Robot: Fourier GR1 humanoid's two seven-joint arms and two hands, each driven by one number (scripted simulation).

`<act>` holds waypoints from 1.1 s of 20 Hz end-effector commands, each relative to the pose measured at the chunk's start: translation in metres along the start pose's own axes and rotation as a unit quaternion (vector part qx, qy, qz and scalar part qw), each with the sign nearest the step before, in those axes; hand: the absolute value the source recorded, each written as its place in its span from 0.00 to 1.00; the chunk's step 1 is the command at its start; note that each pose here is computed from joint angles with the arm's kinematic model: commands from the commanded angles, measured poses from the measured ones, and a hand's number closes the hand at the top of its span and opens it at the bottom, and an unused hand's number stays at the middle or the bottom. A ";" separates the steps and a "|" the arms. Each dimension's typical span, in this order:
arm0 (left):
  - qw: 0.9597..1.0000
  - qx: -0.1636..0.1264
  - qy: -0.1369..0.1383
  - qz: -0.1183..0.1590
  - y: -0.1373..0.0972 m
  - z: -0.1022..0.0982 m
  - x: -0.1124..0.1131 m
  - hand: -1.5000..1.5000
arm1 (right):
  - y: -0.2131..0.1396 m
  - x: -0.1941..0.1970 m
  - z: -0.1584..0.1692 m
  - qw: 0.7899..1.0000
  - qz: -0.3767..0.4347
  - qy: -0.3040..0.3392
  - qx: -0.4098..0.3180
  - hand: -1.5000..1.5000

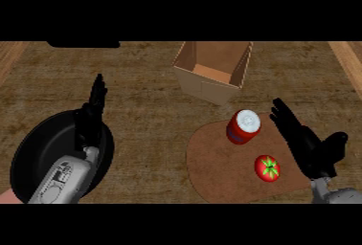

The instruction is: Pick the tomato from the cutting board and place it in the cardboard box

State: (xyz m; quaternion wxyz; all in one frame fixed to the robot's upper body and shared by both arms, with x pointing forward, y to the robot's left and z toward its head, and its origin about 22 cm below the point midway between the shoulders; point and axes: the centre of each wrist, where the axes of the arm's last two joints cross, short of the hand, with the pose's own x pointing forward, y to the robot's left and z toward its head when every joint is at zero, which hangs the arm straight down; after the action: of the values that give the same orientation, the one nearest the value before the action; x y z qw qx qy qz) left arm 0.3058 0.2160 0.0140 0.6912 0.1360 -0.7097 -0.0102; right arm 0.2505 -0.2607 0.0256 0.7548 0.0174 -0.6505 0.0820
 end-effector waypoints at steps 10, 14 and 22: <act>0.994 -0.043 0.051 -0.089 0.053 0.034 -0.023 0.50 | 0.014 0.028 -0.022 0.974 0.067 -0.202 -0.082 0.00; 0.994 -0.041 0.050 -0.084 0.088 0.044 -0.014 0.50 | -0.023 0.006 -0.010 0.967 0.029 -0.247 -0.048 0.00; 0.994 -0.032 0.049 -0.093 0.090 0.047 -0.021 0.50 | -0.081 0.072 -0.004 0.925 0.327 -0.186 0.060 0.00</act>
State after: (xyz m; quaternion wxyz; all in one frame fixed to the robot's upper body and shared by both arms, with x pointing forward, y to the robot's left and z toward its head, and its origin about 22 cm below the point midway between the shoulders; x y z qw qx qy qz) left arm 0.2474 0.2868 0.0067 0.7275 0.1736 -0.6575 -0.0912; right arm 0.2763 -0.3111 0.0730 0.5601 -0.0874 -0.7825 0.2575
